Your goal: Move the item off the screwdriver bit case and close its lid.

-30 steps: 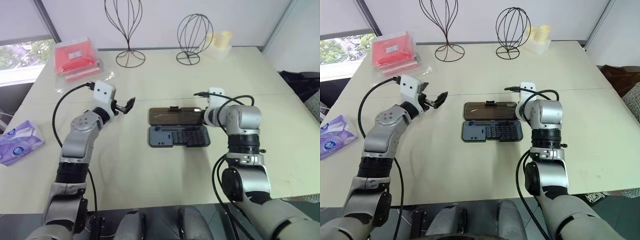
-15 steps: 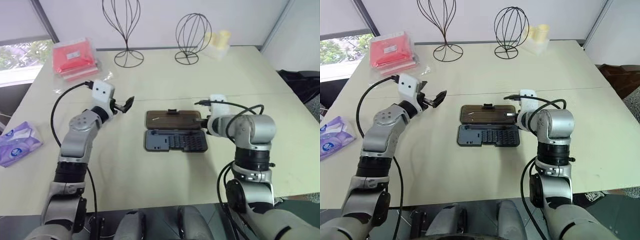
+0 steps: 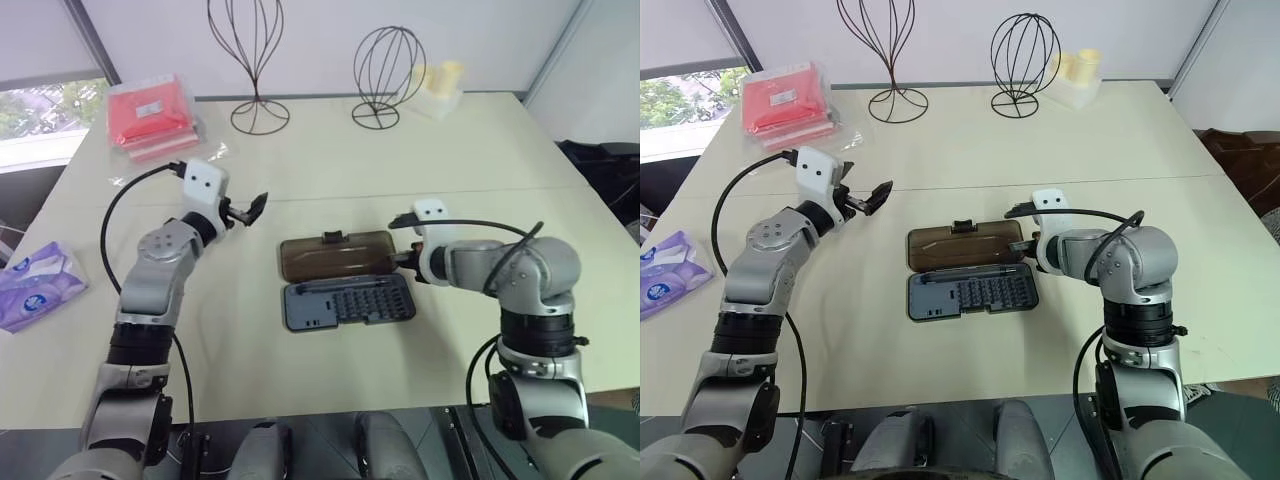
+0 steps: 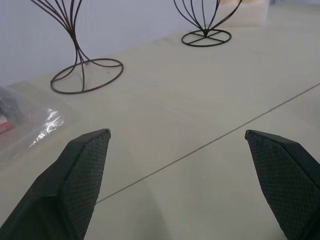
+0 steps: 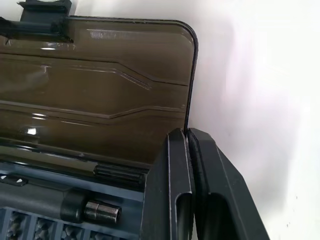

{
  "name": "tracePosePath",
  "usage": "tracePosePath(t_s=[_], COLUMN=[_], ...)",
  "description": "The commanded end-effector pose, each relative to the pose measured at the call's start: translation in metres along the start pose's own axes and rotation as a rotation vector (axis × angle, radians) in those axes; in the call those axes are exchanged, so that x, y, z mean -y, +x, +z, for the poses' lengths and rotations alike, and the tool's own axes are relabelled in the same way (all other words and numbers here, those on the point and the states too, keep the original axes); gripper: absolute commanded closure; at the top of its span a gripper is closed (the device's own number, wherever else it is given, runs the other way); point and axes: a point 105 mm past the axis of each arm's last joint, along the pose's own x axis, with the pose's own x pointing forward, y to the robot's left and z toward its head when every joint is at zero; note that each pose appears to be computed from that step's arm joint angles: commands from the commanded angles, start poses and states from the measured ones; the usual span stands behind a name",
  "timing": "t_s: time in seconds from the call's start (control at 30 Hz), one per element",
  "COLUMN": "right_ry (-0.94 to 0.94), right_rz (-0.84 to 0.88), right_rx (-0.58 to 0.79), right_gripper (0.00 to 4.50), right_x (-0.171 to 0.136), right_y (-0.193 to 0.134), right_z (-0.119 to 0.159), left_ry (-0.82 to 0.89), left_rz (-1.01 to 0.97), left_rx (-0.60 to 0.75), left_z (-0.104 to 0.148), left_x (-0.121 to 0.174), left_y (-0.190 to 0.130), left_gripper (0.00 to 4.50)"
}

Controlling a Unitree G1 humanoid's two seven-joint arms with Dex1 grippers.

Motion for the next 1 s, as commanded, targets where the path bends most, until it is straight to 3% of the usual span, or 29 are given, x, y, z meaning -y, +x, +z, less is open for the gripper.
tracePosePath(t_s=[0.03,0.43,0.67,1.0], right_ry=[-0.039,-0.02,0.186,0.245], right_rz=[0.035,0.098,-0.041,-0.099], right_rx=[-0.009,-0.114,-0.119,-0.091], right_gripper=[4.47,4.47,4.47,4.47], right_x=[-0.004,-0.009,-0.003,0.0], right_y=[-0.009,-0.028,-0.038,-0.045], right_z=[-0.006,-0.036,-0.047,-0.06], left_ry=[0.039,0.041,0.038,0.038], left_rz=[0.012,0.017,0.015,-0.005], left_rx=[0.056,0.053,0.055,0.055], left_z=[0.021,0.02,0.02,0.02], left_x=[-0.006,-0.007,-0.005,-0.001], left_y=[-0.001,-0.002,-0.002,0.002], left_gripper=[0.0,0.0,0.0,0.0])
